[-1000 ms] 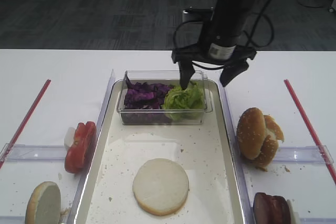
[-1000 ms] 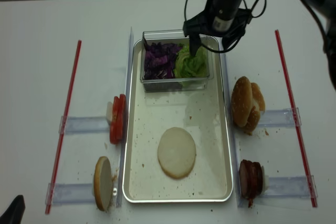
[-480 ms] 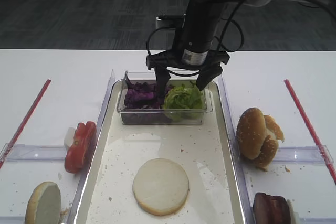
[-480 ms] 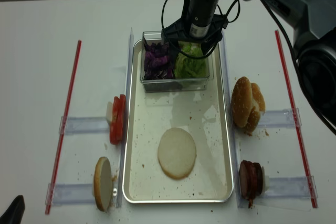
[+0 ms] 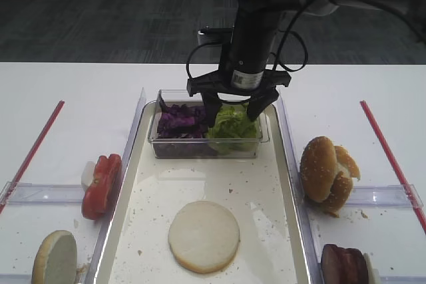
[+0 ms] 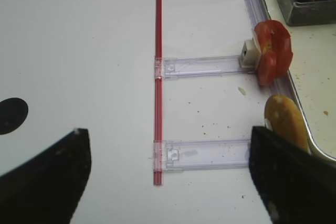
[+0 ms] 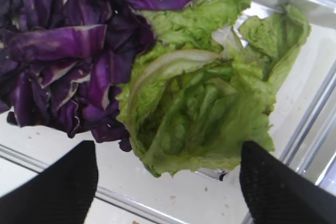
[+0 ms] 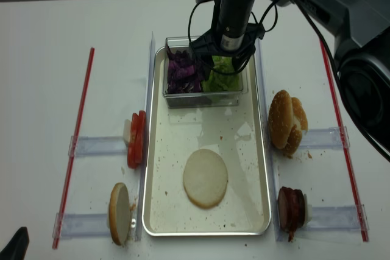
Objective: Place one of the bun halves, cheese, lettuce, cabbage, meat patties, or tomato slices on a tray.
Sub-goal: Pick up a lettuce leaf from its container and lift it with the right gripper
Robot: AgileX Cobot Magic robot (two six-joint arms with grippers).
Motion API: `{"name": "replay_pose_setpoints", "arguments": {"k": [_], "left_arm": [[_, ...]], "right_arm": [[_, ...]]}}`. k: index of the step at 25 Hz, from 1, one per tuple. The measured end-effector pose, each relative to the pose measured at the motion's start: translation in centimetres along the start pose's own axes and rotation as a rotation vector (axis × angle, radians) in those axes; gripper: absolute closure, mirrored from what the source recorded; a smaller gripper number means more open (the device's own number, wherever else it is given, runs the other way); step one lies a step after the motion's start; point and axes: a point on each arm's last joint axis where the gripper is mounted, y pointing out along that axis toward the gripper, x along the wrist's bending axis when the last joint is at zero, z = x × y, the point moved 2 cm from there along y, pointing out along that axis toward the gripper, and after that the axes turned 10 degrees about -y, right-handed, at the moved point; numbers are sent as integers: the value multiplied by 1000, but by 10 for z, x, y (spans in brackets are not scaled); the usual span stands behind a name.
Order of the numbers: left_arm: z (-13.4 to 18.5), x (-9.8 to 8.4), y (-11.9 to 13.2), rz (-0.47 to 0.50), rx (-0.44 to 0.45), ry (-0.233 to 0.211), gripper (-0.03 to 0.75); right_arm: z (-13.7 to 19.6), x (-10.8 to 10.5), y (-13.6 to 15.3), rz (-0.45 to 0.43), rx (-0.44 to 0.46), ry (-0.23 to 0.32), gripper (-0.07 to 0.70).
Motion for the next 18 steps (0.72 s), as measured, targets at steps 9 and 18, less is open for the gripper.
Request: {"name": "replay_pose_setpoints", "arguments": {"k": [9,18], "left_arm": [[0,0,0,0,0,0,151],[0,0,0,0,0,0,151]], "right_arm": [[0,-5,2,40,4,-17,127],[-1,-8,2,66,-6,-29,201]]}}
